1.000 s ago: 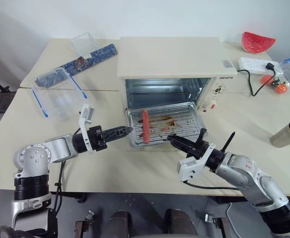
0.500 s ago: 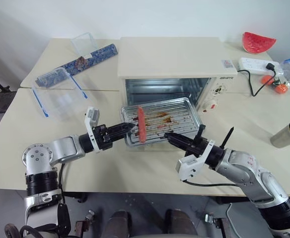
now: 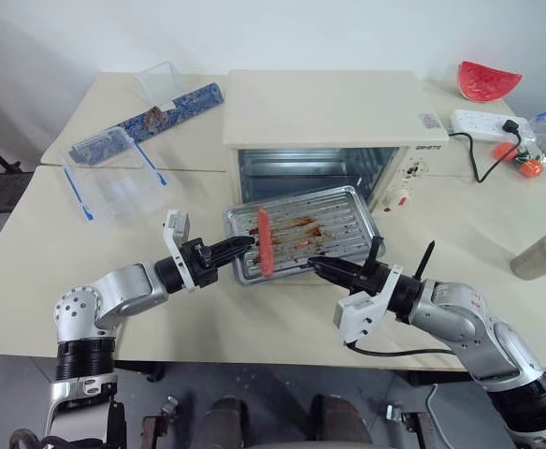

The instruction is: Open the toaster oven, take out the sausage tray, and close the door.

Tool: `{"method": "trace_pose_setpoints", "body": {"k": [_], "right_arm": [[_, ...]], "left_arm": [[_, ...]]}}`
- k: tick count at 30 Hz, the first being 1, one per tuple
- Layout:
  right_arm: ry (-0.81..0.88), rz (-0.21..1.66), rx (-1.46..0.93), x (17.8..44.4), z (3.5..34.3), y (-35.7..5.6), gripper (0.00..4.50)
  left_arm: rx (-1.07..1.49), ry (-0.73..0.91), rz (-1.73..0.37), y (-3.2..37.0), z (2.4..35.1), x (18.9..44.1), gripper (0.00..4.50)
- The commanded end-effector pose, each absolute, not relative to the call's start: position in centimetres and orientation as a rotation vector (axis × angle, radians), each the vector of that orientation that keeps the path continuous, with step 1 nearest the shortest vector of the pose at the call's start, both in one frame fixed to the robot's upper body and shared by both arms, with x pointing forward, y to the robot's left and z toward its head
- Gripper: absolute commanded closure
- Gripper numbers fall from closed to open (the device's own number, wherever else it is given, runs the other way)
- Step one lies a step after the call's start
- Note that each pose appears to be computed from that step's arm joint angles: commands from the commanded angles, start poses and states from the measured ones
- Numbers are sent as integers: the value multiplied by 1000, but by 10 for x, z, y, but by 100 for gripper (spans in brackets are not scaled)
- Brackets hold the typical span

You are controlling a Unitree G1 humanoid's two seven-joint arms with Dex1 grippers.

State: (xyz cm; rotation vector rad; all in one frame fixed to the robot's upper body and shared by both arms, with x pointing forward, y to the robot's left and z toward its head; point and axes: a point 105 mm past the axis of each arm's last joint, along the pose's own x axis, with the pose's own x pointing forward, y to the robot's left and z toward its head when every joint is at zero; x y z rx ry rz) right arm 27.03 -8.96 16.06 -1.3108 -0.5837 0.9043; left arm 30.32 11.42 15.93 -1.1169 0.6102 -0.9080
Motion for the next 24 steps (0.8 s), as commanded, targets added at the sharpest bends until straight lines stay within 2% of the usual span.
{"method": "trace_pose_setpoints", "body": {"k": [1,9,12,16,21,24], "right_arm": [[-703,911,-1208,257,187,-79,378],[-665,986,-1133,251,184,-97,110],[-658,1017,-1115,247,181,-105,110],[-622,1001,-1076,249,178,-129,110],[-552,963,-1068,261,172,-158,110],[-473,942,-1015,269,166,-175,110]], "left_arm": [[-1136,559,-961,116,171,297,450],[-1117,528,-957,148,170,281,450],[-1115,528,-967,163,168,272,450],[-1158,511,-947,202,162,242,450],[-1200,516,-827,232,147,217,450],[-1264,404,-695,262,142,206,450]]}}
